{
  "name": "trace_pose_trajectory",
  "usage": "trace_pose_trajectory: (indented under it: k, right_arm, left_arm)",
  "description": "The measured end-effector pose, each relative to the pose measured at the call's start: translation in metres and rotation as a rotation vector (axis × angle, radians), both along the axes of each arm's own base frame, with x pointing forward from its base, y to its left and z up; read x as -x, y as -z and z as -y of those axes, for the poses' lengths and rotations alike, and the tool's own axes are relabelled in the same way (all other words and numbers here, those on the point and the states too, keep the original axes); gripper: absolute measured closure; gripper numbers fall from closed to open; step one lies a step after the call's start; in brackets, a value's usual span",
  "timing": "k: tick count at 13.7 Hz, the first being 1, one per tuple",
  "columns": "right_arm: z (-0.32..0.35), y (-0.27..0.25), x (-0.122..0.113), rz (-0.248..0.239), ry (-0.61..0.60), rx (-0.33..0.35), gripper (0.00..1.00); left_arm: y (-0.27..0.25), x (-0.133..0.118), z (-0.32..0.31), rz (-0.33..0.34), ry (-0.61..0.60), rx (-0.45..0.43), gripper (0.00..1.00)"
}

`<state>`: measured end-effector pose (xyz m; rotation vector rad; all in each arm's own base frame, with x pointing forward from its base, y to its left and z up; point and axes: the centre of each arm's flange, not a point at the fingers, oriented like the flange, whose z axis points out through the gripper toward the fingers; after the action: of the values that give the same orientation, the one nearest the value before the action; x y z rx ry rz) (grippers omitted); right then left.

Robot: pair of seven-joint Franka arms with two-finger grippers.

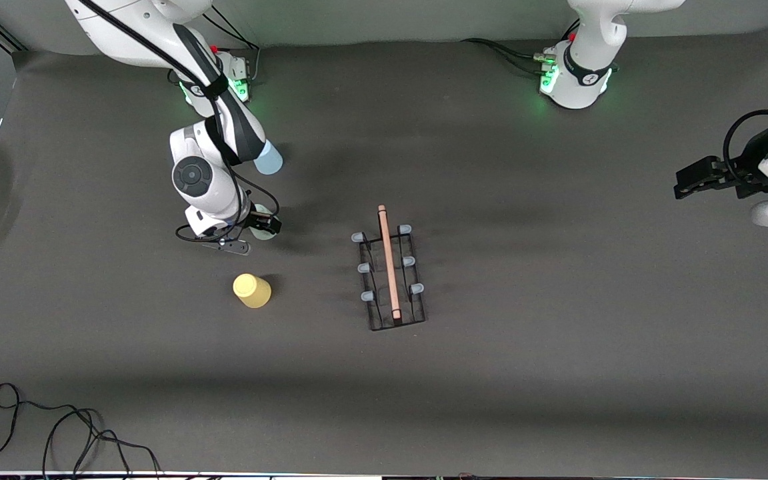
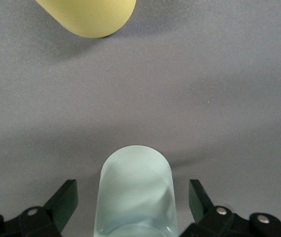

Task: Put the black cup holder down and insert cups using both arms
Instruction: 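Grasp the pale green cup with the right gripper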

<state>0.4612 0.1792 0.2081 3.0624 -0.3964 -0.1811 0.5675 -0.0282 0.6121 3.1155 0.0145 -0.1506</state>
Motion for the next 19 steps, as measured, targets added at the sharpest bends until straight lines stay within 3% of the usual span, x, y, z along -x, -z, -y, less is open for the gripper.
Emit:
trace_pose_trajectory:
  k: [4,16,19]
  right_arm:
    - [0.0004,0.0015,0.0009,-0.004,0.0,0.002,0.07]
    - [0.0022,0.0046,0.008,-0.061,0.057,-0.016,0.02]
    - [0.0009,0.0001,0.0057,-0.052,0.062,-0.024,0.3]
  left_arm:
    - [0.0016,-0.0002,-0.0038,-0.004,-0.006,0.0,0.0]
    - [0.001,-0.001,-0.0053,0.005,-0.003,-0.027,0.0]
    - [0.0021,-0.0018,-0.0062,0.005,-0.003,-0.035,0.0]
